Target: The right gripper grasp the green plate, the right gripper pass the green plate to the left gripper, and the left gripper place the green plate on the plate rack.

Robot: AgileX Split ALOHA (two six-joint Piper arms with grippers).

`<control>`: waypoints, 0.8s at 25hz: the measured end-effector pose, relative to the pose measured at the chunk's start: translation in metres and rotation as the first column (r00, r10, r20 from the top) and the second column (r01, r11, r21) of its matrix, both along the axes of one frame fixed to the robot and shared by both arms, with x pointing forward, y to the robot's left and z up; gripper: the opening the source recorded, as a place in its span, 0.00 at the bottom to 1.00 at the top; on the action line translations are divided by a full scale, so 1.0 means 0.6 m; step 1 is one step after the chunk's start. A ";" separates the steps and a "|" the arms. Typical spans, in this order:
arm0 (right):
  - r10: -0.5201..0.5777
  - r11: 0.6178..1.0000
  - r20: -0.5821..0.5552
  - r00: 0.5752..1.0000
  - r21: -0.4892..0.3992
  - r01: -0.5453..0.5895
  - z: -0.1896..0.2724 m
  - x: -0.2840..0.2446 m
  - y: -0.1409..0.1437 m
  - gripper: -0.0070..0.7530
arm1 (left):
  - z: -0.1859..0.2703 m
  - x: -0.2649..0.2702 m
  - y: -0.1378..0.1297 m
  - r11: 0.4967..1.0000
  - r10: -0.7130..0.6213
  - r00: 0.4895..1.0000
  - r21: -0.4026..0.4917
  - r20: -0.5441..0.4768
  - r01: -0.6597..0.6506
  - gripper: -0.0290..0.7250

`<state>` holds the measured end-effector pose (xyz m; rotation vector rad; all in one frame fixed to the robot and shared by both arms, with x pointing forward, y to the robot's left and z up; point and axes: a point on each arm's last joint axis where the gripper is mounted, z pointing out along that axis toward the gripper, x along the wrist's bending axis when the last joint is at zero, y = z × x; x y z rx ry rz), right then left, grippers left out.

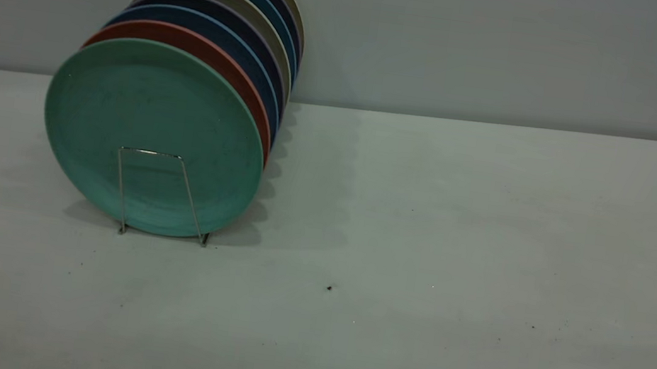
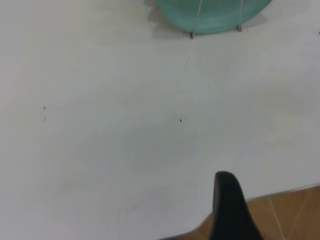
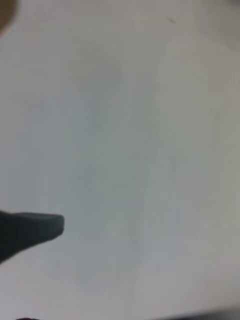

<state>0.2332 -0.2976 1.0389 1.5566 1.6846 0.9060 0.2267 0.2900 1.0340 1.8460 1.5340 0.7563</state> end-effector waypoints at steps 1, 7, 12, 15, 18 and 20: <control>-0.021 1.000 0.011 1.000 0.001 0.021 0.000 -0.002 0.000 0.57 | 0.000 -0.003 0.000 1.000 -0.008 1.000 0.000 0.012 0.008 0.66; -0.058 0.998 0.012 0.998 0.006 0.058 0.000 -0.003 0.001 0.57 | -0.002 -0.010 0.001 0.999 -0.047 0.998 0.001 0.033 0.047 0.66; -0.057 0.998 0.012 0.998 0.007 0.057 0.000 -0.003 0.001 0.57 | -0.002 -0.010 0.001 0.999 -0.048 0.998 0.001 0.032 0.048 0.66; -0.057 0.998 0.012 0.998 0.008 0.057 0.000 -0.003 0.001 0.57 | -0.002 -0.010 0.001 0.999 -0.048 0.998 0.001 0.032 0.048 0.66; -0.057 0.998 0.012 0.998 0.008 0.057 0.000 -0.003 0.001 0.57 | -0.002 -0.010 0.001 0.999 -0.048 0.998 0.001 0.032 0.048 0.66; -0.057 0.998 0.012 0.998 0.008 0.057 0.000 -0.003 0.001 0.57 | -0.002 -0.010 0.001 0.999 -0.048 0.998 0.001 0.032 0.048 0.66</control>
